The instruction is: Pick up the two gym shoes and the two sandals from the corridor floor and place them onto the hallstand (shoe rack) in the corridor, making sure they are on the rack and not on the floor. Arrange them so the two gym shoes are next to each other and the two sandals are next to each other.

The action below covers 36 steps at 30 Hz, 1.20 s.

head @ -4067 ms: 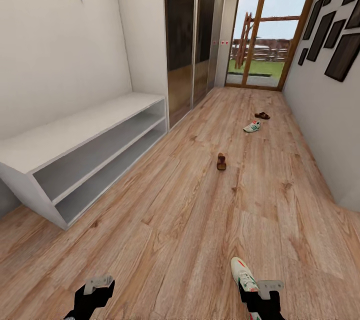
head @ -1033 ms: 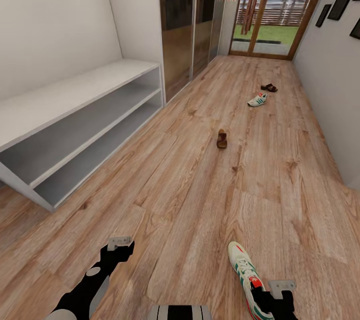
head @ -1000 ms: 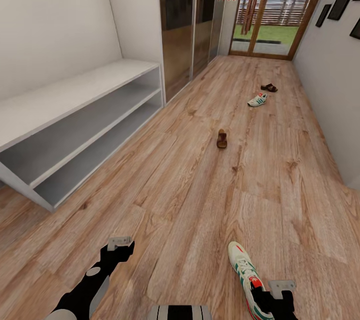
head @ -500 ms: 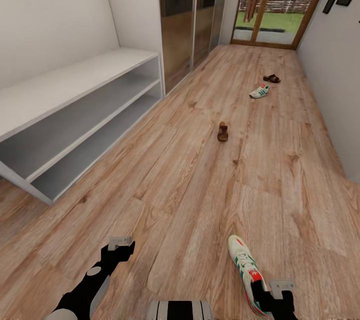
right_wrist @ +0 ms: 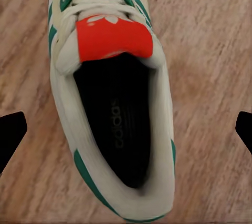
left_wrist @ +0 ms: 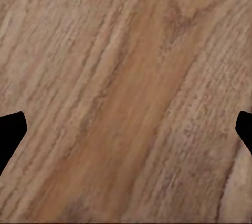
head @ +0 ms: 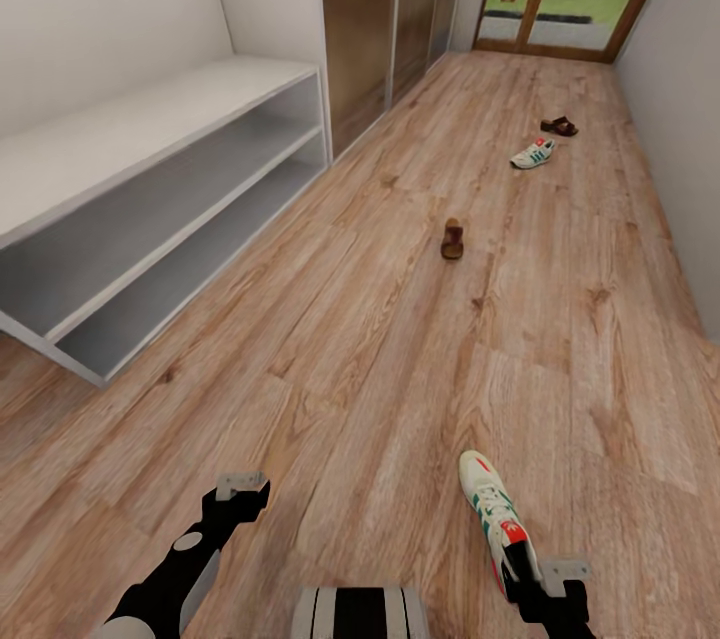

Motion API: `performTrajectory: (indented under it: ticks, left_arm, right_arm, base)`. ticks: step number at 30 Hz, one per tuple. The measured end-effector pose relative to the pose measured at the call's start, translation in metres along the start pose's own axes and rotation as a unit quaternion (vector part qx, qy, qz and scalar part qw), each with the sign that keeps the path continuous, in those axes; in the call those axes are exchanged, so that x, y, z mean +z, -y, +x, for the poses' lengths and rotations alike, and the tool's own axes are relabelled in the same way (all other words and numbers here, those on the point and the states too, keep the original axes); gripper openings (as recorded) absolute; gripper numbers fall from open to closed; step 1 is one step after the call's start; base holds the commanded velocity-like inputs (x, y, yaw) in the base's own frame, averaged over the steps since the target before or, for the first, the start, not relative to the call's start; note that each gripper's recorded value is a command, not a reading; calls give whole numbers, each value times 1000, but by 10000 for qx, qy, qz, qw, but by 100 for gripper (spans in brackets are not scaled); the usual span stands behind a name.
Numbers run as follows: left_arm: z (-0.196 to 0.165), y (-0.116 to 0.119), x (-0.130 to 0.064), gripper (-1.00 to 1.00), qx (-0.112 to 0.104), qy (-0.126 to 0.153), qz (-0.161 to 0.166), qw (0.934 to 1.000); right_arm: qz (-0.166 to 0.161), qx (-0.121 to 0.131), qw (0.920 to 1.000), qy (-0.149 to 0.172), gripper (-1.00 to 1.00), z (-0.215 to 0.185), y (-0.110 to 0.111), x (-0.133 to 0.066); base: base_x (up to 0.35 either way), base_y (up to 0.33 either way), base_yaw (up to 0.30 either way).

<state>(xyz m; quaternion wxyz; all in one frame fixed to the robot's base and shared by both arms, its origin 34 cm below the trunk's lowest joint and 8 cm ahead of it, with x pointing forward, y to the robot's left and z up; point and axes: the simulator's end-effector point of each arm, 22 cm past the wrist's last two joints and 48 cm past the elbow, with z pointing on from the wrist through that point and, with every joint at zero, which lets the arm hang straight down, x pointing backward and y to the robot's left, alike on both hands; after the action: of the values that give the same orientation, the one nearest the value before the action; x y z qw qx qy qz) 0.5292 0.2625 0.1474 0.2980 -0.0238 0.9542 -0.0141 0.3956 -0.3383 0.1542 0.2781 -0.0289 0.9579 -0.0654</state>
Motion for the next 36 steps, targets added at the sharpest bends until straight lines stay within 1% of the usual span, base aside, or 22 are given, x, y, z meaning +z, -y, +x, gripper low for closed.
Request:
performTrajectory:
  ticks: [8,12,17,19,24,25,29,36]
  left_arm:
    - [17,2,9,100,32,-147,23,9999]
    - [6,14,15,100,37,-45,157,9999]
    - [-21,35,23,100,-16,179,368,9992]
    - [-29,45,25,100,-51,183,440,9988]
    - [-42,62,29,100,-134,84,579,9982]
    - [-54,69,27,100,-150,98,638,9978]
    - [-62,74,25,100,-123,133,695,9974]
    - [-63,80,23,100,-81,118,753,9971]
  right_arm:
    - [-21,-24,9997,-222,100,21,-2,3]
    - [-31,-36,9994,-334,100,32,-3,5]
    - [-44,-52,9989,-473,100,45,-5,6]
    - [-49,-58,9986,-528,100,51,-5,7]
    - [-59,-71,9978,-658,100,63,-7,8]
    - [-59,-72,9976,-680,100,65,-7,8]
    - [-58,-72,9976,-686,100,66,-7,8]
    - [-57,-71,9976,-686,100,66,-6,8]
  base:
    - [0,0,13]
    - [0,0,2]
    - [0,0,0]
    - [0,0,0]
    - [0,0,0]
    - [0,0,0]
    - [0,0,0]
    - [0,0,0]
